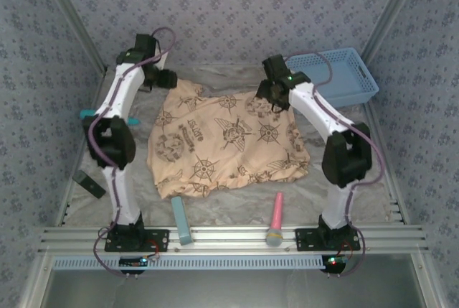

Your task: Fold the inside-out t-shirt

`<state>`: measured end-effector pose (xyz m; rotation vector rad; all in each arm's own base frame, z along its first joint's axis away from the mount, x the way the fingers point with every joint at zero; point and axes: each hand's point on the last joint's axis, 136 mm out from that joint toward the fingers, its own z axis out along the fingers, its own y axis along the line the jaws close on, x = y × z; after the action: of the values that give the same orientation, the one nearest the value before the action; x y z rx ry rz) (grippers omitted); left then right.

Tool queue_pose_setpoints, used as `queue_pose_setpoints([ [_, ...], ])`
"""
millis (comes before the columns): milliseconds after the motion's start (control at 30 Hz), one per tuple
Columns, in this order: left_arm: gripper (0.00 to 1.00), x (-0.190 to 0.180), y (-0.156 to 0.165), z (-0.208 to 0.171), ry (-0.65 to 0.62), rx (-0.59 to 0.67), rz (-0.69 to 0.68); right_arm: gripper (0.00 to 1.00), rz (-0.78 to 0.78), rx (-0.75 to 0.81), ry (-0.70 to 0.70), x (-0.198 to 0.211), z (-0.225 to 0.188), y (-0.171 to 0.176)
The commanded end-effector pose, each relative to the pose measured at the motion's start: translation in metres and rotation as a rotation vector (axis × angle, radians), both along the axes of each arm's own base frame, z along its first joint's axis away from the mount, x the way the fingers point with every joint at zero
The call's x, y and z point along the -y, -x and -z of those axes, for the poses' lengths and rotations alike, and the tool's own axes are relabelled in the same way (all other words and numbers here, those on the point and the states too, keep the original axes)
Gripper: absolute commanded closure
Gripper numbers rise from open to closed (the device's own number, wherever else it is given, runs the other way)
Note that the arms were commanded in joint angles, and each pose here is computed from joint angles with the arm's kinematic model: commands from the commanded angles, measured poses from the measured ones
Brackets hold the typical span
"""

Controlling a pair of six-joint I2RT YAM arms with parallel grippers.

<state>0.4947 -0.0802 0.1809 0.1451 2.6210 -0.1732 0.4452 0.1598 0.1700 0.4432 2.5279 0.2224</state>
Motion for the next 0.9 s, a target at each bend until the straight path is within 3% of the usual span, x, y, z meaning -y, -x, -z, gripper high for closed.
queue_pose_setpoints([
  [0,0.38,0.004,0.029,0.03,0.119,-0.032,-0.165,0.3,-0.234,-0.007,-0.065,-0.027,0.013,0.035],
  [133,0.41,0.003,0.046,0.072,0.118,-0.138,-0.199,0.34,-0.454,-0.058,-0.07,-0.062,0.045,0.088],
  [233,0.43,0.006,0.042,0.103,0.115,-0.198,-0.205,0.36,-0.46,-0.142,-0.033,-0.066,0.084,0.115],
  [333,0.45,0.009,0.032,0.117,0.122,-0.228,-0.219,0.4,-0.428,-0.189,-0.083,-0.069,0.115,0.126],
  [567,0.5,-0.002,-0.019,0.152,0.007,-0.265,-0.17,0.41,-0.518,-0.213,-0.101,-0.106,0.146,0.121],
  [633,0.51,-0.002,-0.043,0.154,-0.016,-0.223,-0.142,0.36,-0.485,-0.187,-0.06,-0.106,0.145,0.11],
  [767,0.48,-0.001,-0.079,0.146,-0.026,-0.189,-0.144,0.3,-0.511,-0.092,-0.056,-0.116,0.13,0.088],
  [867,0.43,0.009,-0.089,0.122,0.044,-0.164,-0.147,0.28,-0.653,0.042,-0.075,-0.141,0.09,0.081],
])
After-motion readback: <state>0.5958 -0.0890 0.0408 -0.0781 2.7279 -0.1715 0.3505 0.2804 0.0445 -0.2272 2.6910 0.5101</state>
